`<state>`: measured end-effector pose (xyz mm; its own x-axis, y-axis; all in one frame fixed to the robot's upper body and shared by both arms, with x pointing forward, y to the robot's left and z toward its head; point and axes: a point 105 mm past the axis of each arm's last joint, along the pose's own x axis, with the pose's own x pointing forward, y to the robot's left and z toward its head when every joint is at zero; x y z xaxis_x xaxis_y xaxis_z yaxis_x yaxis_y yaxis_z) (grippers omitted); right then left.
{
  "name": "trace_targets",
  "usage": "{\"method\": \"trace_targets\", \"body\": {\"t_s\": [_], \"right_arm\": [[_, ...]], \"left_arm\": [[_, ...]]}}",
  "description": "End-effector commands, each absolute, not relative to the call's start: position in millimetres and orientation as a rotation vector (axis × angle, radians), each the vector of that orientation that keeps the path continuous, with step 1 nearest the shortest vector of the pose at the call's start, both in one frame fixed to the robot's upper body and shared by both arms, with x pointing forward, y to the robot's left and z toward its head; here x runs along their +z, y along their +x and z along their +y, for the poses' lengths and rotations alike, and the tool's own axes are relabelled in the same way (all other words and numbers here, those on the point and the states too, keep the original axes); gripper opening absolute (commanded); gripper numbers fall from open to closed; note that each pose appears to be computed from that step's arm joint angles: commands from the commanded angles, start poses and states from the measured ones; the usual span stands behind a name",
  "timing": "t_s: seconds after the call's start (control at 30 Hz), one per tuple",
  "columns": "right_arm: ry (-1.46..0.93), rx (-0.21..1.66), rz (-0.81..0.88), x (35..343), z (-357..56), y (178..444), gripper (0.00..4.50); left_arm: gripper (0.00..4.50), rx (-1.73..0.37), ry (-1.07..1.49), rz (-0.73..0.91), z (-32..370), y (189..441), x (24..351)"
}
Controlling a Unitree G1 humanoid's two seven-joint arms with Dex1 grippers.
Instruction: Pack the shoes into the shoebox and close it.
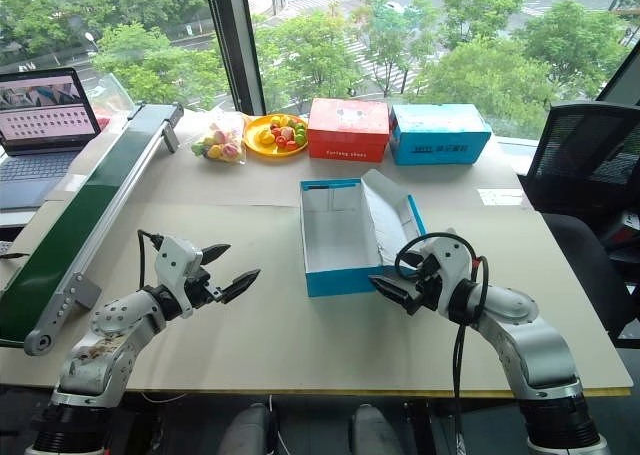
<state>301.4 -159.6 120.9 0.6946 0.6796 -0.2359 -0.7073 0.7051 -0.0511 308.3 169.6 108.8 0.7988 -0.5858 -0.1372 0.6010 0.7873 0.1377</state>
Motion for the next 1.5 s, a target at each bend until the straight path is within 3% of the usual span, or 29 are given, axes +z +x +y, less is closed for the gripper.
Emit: {"method": "trace_targets", "body": {"t_s": [0.03,0.33,0.57,0.93,1.2,1.5], "right_arm": [[-0.16,0.778,0.141,137.2,-160.2,304.5,4.47],[-0.183,0.775,0.016,180.8,-144.0,334.0,4.47],[-0.111,0.935,-0.061,206.0,-87.6,338.4,4.47],[-0.086,1.164,-0.129,214.4,-26.4,344.1,4.47],[-0.107,1.214,-0.139,212.9,-6.1,341.8,4.47],[-0.11,1.199,-0.161,214.1,2.9,342.4,4.47]], "left_arm": [[4.5,-0.612,0.209,0.022,170.0,316.2,122.2],[4.5,-0.348,0.193,-0.045,210.4,351.0,148.4],[4.5,-0.083,0.183,-0.116,253.0,356.0,183.5],[4.5,0.004,0.135,-0.113,259.1,343.1,185.1],[4.5,0.185,0.118,-0.06,301.3,346.5,187.6],[4.5,0.238,0.138,-0.061,341.6,359.8,206.7]]}}
